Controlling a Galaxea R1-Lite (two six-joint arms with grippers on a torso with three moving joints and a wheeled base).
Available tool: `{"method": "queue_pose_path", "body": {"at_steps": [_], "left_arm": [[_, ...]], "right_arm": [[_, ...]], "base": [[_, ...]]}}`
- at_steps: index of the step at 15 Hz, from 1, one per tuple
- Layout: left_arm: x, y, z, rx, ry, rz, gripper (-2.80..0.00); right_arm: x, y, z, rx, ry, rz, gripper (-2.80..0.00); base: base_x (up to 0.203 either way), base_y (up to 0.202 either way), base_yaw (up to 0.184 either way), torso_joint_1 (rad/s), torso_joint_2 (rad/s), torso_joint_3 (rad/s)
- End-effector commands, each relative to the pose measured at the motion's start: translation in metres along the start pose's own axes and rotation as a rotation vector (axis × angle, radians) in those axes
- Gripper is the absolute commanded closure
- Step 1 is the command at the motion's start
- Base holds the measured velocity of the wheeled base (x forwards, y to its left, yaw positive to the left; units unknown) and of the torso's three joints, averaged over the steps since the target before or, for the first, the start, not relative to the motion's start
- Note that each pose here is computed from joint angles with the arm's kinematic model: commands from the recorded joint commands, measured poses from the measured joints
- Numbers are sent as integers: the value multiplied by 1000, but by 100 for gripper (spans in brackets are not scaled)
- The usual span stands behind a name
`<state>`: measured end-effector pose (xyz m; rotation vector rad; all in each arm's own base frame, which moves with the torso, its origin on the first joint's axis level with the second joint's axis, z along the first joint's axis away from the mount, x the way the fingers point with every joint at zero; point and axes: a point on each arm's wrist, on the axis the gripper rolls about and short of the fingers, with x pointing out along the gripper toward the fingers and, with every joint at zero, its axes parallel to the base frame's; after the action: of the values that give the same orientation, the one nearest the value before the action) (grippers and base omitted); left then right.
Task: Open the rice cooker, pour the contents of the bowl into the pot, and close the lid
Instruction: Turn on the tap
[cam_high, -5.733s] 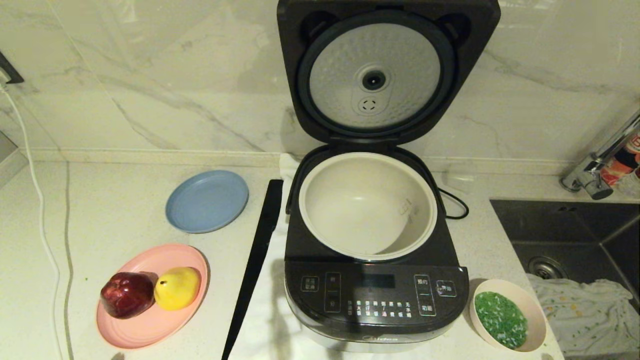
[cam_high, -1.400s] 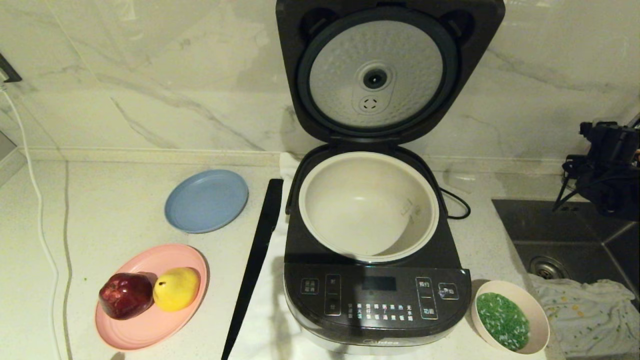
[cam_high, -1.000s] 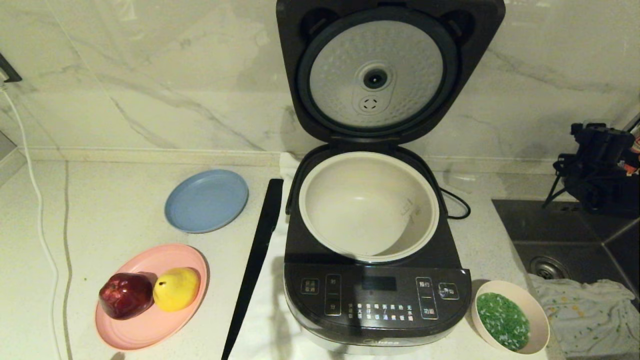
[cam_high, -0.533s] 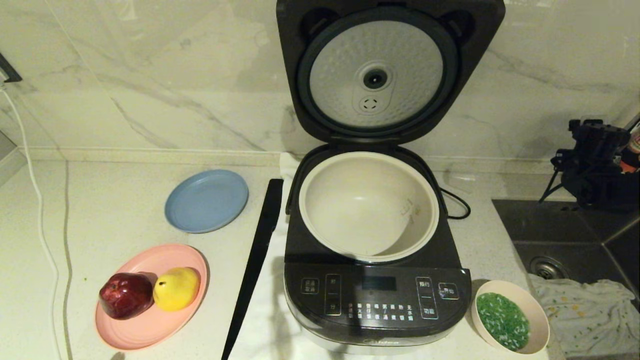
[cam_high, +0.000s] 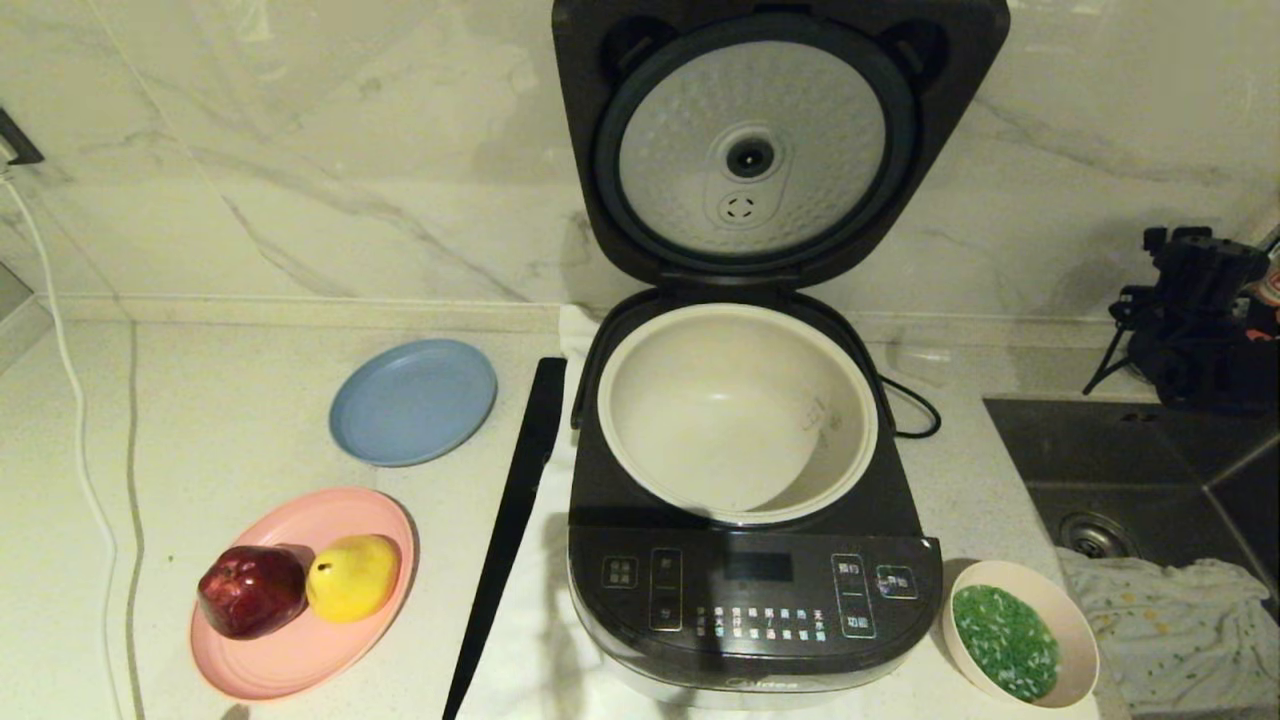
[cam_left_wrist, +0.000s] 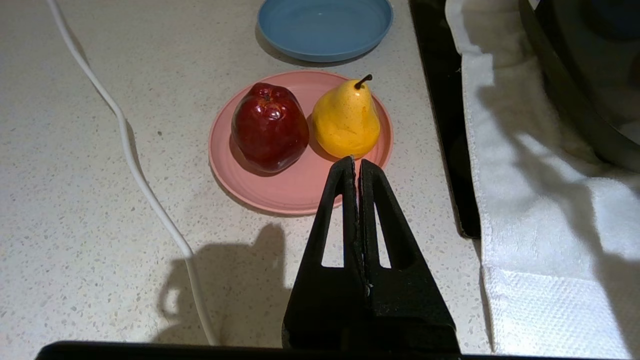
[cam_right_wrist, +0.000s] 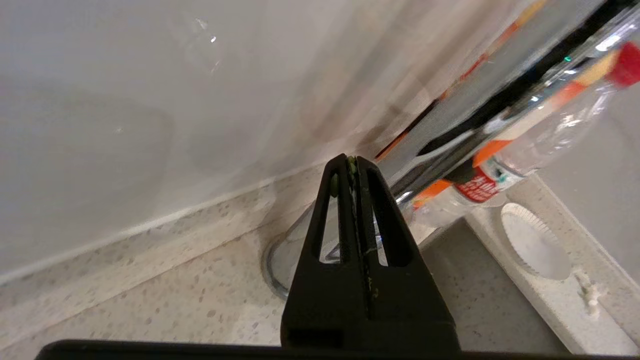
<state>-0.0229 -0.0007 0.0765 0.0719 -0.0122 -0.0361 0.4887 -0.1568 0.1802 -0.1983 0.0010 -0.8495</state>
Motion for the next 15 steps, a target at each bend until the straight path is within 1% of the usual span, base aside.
{"method": "queue_pose_path", "body": {"at_steps": [1,9,11,13,15], "left_arm": [[0,0,-1,0,5,-1,0],[0,0,-1,0,5,-1,0],[0,0,-1,0,5,-1,0],[0,0,-1,0,5,-1,0],[0,0,-1,0,5,-1,0]], "right_arm": [[1,0,-3,-8,9,-5,0],[0,-15,-22,-44,75,-24,0],[-2,-18,-14,-30,64,-26,0],[-8,-23,1,-13,39,-24,0],[-14,-22,16,1,11,-18,0]], "base": [[0,0,0,0,0,0],[0,0,0,0,0,0],[0,0,0,0,0,0],[0,0,0,0,0,0],[0,0,0,0,0,0]]}}
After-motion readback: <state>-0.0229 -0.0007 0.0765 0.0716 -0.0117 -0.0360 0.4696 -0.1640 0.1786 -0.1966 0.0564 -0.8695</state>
